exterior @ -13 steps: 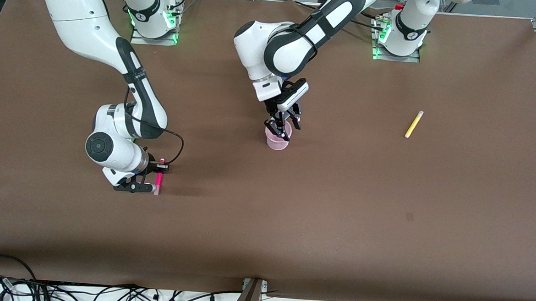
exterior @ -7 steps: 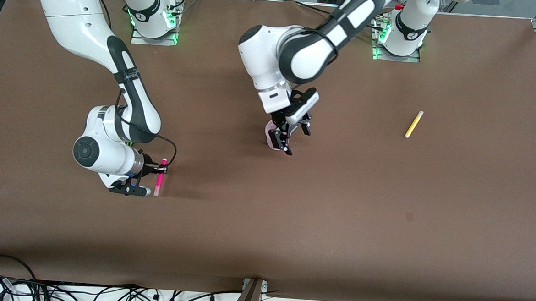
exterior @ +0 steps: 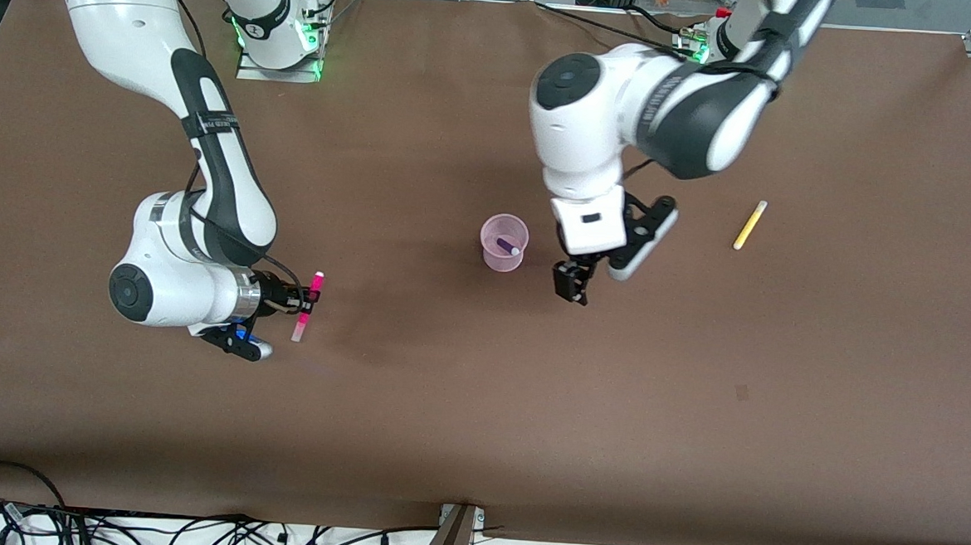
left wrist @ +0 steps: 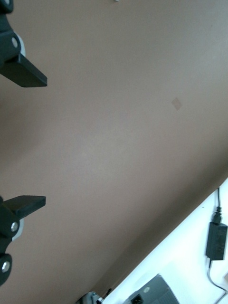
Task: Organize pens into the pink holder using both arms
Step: 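Open the left gripper and withdraw while the right gripper lifts the pink marker, then carry the pink marker to the holder while the left gripper moves toward the yellow marker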
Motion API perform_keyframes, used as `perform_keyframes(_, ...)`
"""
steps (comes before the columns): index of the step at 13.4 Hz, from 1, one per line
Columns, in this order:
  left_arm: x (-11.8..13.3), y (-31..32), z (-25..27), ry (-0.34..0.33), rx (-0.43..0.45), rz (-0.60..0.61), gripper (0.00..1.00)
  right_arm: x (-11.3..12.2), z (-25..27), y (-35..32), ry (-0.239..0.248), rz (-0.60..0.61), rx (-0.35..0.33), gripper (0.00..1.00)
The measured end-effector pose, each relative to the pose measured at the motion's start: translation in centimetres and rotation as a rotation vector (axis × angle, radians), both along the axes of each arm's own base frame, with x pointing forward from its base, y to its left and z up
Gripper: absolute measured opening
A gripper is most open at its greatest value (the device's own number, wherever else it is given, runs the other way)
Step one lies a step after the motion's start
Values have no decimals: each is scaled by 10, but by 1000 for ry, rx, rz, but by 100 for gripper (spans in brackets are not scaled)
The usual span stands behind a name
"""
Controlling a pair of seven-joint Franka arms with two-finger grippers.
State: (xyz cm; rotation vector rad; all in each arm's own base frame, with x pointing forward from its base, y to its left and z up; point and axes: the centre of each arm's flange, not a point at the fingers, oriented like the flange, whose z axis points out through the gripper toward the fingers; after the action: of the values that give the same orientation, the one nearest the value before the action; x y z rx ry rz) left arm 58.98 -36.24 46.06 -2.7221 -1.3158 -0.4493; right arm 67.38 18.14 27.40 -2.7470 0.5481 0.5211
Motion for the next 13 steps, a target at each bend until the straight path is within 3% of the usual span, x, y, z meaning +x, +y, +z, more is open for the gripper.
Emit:
perform_keyframes(4, 27, 87, 53, 95, -112, -163, 100, -13, 37, 84, 123, -158, 90, 17)
perform_keyframes(7, 39, 148, 61, 183, -132, -317, 100, -35, 58, 154, 230, -262, 135, 17)
perform_keyframes(10, 41, 198, 62, 299, -135, -559, 100, -59, 72, 215, 322, -399, 142, 17)
perform_keyframes(13, 34, 249, 61, 410, -117, -834, 100, -98, 75, 271, 426, -390, 177, 17)
